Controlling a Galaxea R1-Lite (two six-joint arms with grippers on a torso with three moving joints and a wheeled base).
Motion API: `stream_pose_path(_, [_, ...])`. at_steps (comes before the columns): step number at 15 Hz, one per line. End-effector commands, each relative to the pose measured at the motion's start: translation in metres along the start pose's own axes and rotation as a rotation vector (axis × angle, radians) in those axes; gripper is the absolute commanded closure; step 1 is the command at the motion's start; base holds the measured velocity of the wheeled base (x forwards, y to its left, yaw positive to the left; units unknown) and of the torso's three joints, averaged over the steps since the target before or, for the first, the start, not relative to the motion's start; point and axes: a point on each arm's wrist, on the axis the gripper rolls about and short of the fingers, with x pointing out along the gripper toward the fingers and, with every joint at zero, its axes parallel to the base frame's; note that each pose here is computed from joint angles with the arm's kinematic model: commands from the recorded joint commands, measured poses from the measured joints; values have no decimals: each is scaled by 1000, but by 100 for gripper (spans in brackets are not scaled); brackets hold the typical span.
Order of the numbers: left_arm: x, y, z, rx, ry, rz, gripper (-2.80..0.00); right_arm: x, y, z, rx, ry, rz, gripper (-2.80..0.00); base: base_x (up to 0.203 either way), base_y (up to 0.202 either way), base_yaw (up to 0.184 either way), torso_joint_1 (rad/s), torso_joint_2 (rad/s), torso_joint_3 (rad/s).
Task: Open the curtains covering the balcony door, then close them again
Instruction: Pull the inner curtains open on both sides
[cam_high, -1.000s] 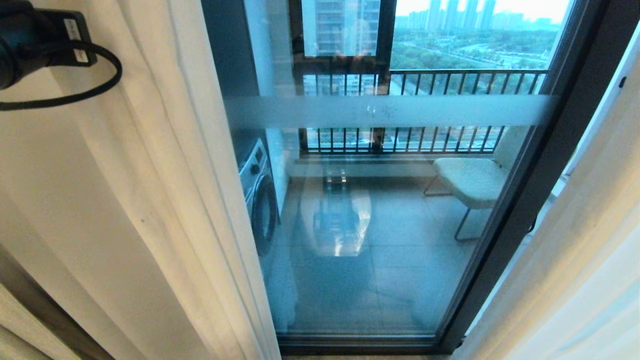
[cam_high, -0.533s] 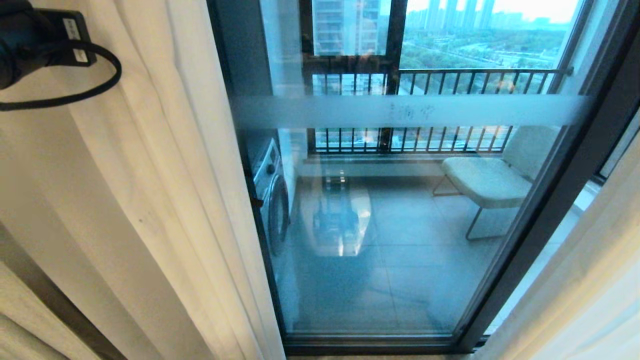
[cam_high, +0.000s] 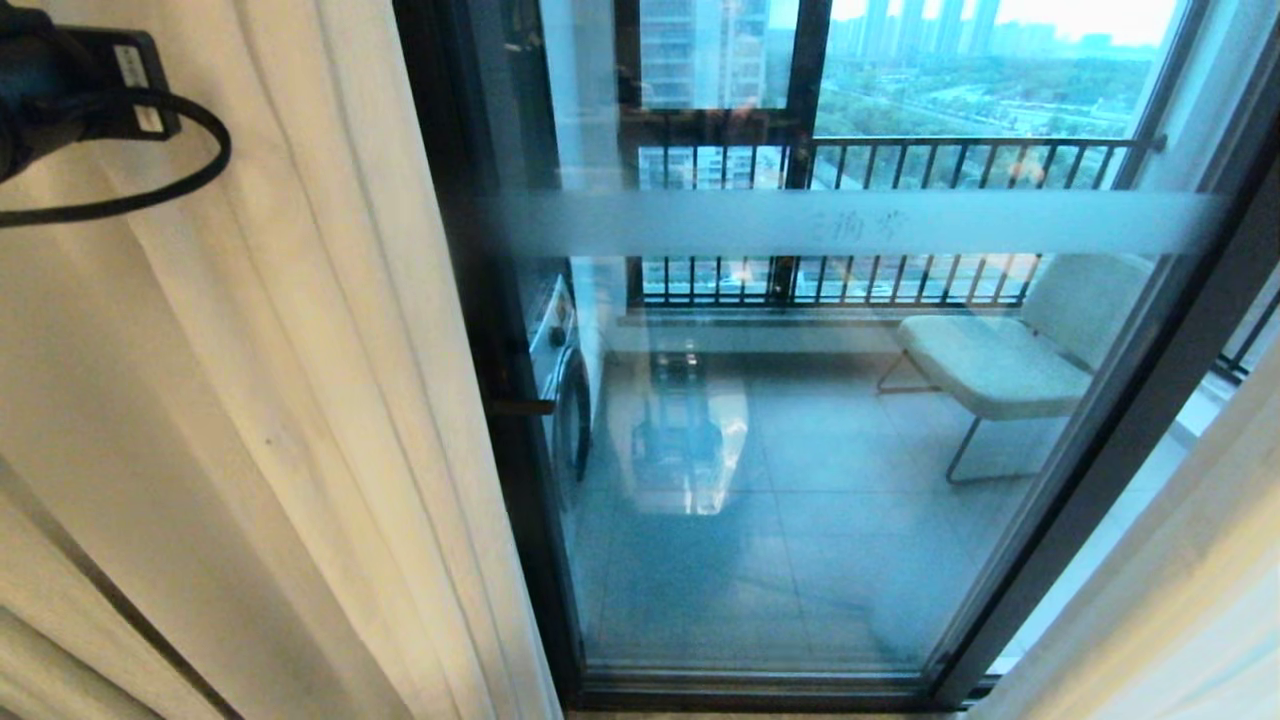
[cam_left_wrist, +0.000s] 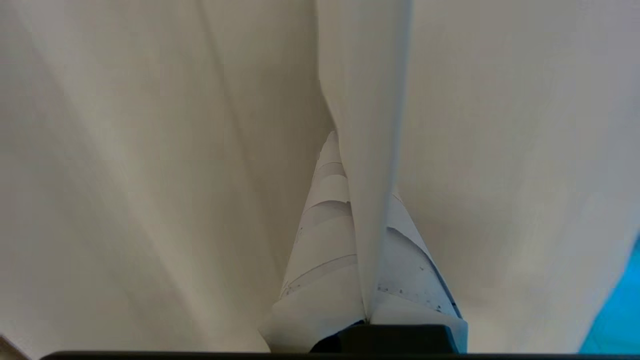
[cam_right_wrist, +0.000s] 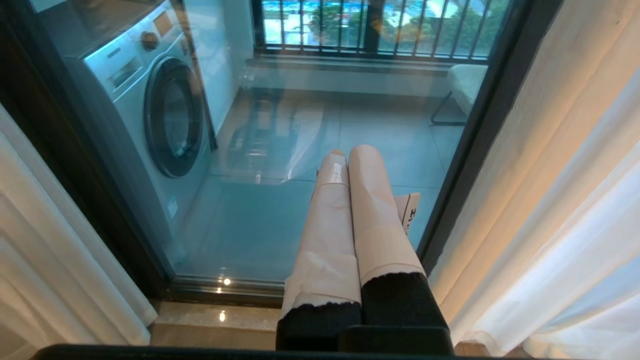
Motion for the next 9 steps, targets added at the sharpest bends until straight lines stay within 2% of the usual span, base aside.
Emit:
stream_pose_path(1, [-1, -1, 1, -1, -6, -5, 0, 0, 0, 0, -1, -1, 1, 0, 0, 0, 0, 0, 0, 0])
stream_pose_path(5, [-1, 0, 3, -14, -14, -11, 0, 0, 0, 0, -1, -1, 1, 0, 0, 0, 0, 0, 0, 0])
stream_pose_path(9, [1, 1, 3, -83, -16, -3, 0, 0, 0, 0, -1, -1, 1, 0, 0, 0, 0, 0, 0, 0])
